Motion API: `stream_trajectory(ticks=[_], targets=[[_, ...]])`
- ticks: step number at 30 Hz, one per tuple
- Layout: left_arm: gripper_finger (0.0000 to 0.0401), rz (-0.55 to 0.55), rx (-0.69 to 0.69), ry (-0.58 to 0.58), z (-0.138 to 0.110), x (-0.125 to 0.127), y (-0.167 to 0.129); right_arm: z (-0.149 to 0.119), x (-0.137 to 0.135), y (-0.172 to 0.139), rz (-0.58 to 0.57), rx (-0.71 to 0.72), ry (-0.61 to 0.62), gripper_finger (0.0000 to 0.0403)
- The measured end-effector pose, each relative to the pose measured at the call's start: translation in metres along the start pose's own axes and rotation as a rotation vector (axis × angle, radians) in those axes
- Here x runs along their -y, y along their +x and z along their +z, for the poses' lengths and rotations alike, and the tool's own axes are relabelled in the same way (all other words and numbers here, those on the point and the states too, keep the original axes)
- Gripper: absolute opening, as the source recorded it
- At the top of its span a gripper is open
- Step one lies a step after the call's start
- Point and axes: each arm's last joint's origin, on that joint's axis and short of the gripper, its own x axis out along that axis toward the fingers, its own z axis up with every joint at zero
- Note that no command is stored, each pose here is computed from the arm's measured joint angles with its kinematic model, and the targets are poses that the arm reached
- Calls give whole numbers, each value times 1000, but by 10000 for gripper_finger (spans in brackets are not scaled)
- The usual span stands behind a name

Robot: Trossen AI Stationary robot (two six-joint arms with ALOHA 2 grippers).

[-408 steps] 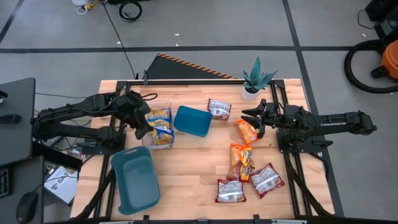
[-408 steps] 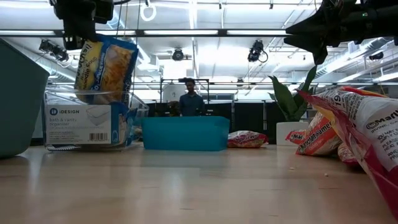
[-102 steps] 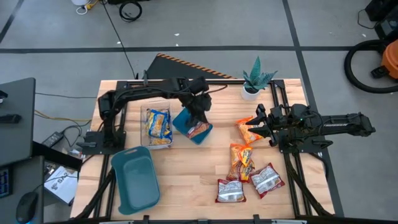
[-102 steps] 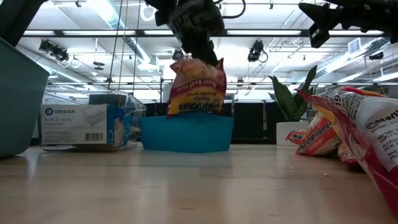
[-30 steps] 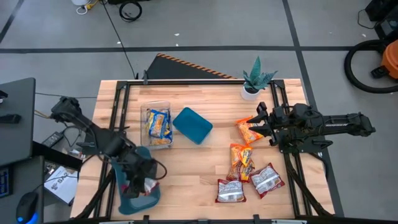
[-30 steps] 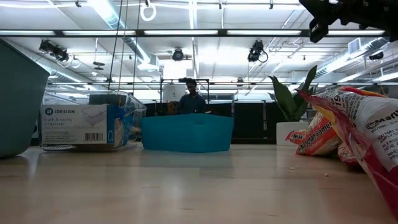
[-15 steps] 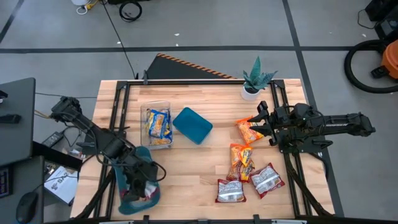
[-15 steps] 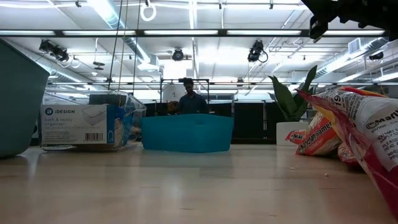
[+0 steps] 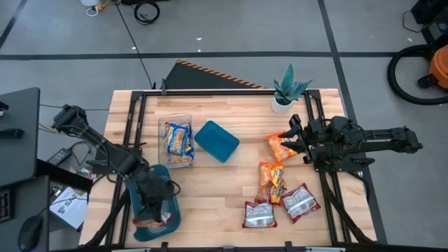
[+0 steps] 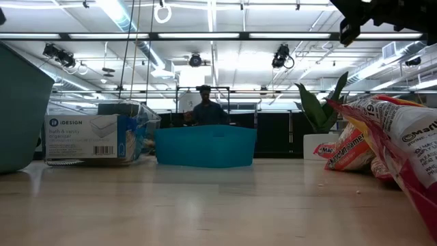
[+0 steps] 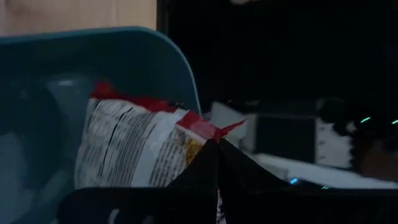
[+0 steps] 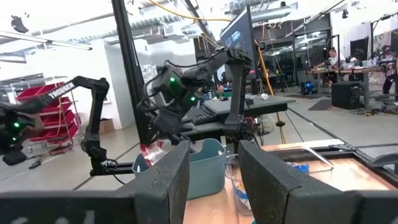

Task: Sort Maruchan noodles
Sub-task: Put the top red noodle pack into the dark green bin, then put the left red noodle pack into the dark green bin

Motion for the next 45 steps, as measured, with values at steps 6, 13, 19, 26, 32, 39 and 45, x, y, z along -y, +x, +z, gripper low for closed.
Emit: stream_trajectory(ticks=[6,13,19,26,32,39,45], targets=[[4,-125,8,-39,-12,-23,10,-1,0,1,2,-4,7,144],[4,-126,-41,-105,-19,-49,17,0,0,1,2,-2,6,144],[4,-92,-47,-124,-21,-61,17,0,0,1,2,-2,5,144],[20,-9,-40,-205,-22,-71,16,0,0,1,2,-3,5,144],[59,20,-34,-245,-20,-76,13,0,0,1,2,-3,5,144],[108,-58,-67,-285,-10,-67,5,0,0,1,2,-2,5,144],[114,-143,-5,-188,12,-40,-11,0,0,1,2,-2,5,144]])
